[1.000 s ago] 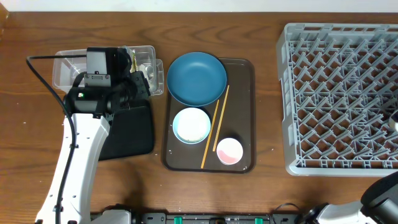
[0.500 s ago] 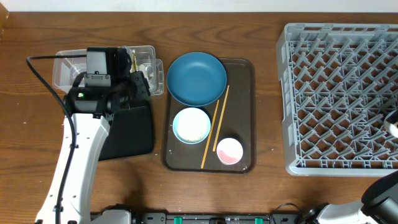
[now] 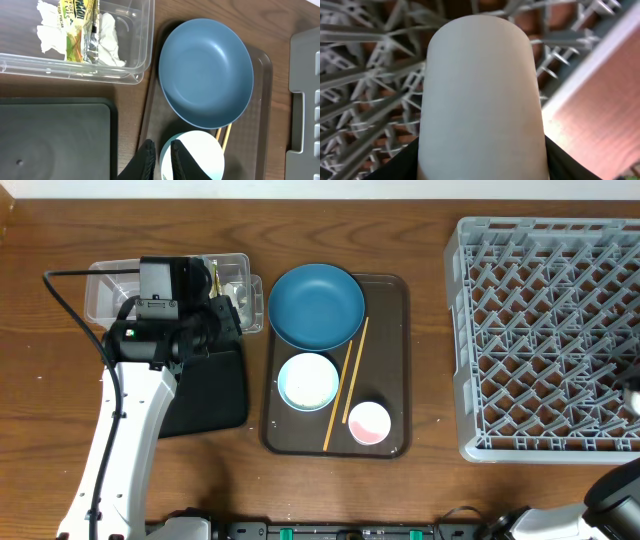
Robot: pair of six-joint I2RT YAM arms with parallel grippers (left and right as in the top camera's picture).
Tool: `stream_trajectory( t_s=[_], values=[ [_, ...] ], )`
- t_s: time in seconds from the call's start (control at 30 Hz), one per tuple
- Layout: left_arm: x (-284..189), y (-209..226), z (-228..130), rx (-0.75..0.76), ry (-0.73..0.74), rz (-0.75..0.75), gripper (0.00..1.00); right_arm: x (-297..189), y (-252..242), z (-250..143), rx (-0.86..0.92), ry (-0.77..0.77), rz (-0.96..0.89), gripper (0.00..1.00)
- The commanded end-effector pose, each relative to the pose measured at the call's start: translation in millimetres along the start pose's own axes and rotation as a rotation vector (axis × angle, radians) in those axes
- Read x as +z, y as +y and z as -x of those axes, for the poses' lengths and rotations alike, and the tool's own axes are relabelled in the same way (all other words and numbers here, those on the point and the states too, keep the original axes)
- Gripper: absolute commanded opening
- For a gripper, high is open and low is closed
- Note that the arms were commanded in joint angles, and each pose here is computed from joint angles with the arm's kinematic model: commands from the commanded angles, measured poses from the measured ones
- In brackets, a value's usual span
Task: Sort waste into correct bins and load items into the dishwasher rack
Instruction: 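Lower the white cup onto the rack and release it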
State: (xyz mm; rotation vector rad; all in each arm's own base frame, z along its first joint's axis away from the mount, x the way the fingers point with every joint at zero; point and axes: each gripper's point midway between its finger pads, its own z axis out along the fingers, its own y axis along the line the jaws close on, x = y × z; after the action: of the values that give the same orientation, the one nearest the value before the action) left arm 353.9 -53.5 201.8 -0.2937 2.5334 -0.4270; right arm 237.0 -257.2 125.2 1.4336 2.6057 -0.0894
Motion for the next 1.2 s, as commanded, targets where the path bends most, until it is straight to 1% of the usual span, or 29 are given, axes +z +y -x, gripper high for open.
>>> stream_trajectory(
  t_s=[0.0,0.37,0.43,0.47,0.53,0.63,0.67,0.8,0.87,1.0,1.1,1.17],
  values=[
    [-4.1,1.3,4.1,0.02,-0.016,0.01,0.15,-1.6,-1.6,0.9,0.032,0.006,0.007,0.01],
    [-4.1,1.2,3.7,0.02,-0.015,0.01,0.15,-2.6,-6.3,13.5,0.039,-0.044,-0.013,0.01],
    [-4.1,1.2,3.7,0.02,-0.015,0.01,0.15,-0.7,-6.1,14.1,0.039,-0.048,-0.012,0.04],
    [-4.1,1.3,3.8,0.02,-0.015,0.01,0.15,-0.1,-6.2,13.7,0.039,-0.047,-0.012,0.11],
    [-4.1,1.2,3.7,0.02,-0.015,0.01,0.15,1.4,-6.1,13.6,0.039,-0.048,-0.011,0.34],
    [-4.1,1.3,3.8,0.02,-0.015,0.01,0.15,2.0,-4.9,15.2,0.039,-0.055,-0.005,0.55],
    [-4.1,1.2,3.7,0.02,-0.015,0.01,0.15,2.0,-3.7,15.0,0.039,-0.054,0.002,0.59],
    [-4.1,1.3,3.8,0.02,-0.015,0.01,0.15,1.9,-0.8,16.9,0.038,-0.06,0.018,0.81],
    [-4.1,1.3,3.9,0.02,-0.015,0.01,0.15,1.9,-0.3,17.5,0.037,-0.063,0.019,0.85],
    [-4.1,1.2,3.8,0.02,-0.015,0.01,0.15,1.9,-0.2,17.5,0.038,-0.063,0.02,0.88],
    [-4.1,1.3,3.9,0.02,-0.015,0.01,0.15,1.8,3.7,17.3,0.037,-0.06,0.043,0.88],
    [-4.1,1.3,4.0,0.02,-0.016,0.01,0.15,1.4,9.7,17.3,0.035,-0.058,0.077,0.84]
  ],
)
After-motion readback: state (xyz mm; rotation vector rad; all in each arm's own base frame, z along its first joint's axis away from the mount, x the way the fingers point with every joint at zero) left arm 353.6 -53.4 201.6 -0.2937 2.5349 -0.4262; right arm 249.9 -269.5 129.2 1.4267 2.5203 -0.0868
